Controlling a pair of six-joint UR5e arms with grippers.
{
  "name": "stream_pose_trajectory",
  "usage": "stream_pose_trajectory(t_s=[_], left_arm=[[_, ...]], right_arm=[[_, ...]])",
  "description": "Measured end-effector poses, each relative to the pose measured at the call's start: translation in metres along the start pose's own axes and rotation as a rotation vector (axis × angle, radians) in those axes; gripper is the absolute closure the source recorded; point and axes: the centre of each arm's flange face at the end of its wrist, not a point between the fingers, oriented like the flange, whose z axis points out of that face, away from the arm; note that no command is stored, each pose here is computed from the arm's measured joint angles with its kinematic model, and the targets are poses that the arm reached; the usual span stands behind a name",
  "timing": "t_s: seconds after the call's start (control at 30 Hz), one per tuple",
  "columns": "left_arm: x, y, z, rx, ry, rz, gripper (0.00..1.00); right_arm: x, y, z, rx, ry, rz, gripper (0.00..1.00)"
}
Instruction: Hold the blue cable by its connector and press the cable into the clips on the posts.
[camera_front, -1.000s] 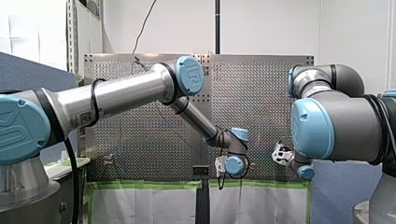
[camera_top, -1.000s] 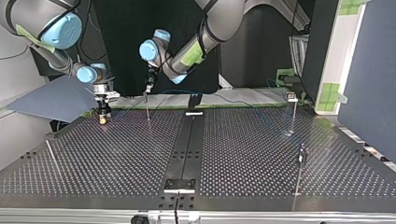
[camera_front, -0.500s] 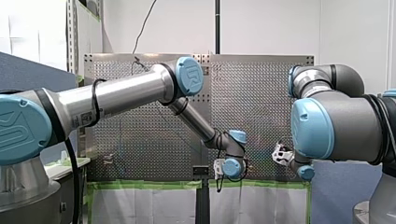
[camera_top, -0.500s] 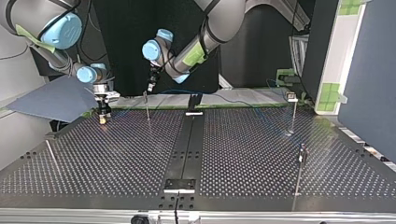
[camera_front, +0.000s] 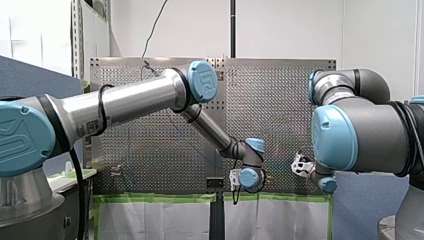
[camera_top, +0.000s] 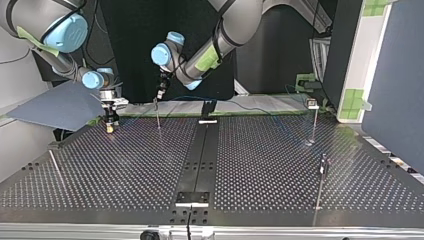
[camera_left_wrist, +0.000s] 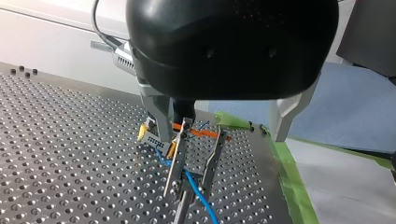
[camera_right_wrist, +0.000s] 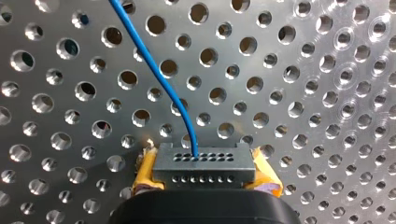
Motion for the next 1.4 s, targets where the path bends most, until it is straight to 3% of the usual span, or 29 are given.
stream_pose_trajectory(t_s=[0.43, 0.7, 1.07, 1.27, 1.4], left_arm=[[0.001, 0.000, -0.001, -0.003, 0.007, 0.005, 0.00], [-0.001, -0.006, -0.019, -0.030, 0.022, 0.058, 0.00], [-0.031, -0.038, -0.057, -0.030, -0.056, 0.044, 0.00], [-0.054, -0.039, -0.067, -0.036, -0.105, -0.001, 0.00], [-0.070, -0.034, -0.070, -0.043, -0.137, -0.049, 0.00]], right_arm=[[0.000, 0.000, 0.000, 0.000, 0.000, 0.000, 0.94], [0.000, 0.000, 0.000, 0.000, 0.000, 0.000, 0.94], [0.000, 0.000, 0.000, 0.000, 0.000, 0.000, 0.94], [0.000, 0.000, 0.000, 0.000, 0.000, 0.000, 0.94], [0.000, 0.000, 0.000, 0.000, 0.000, 0.000, 1.00]])
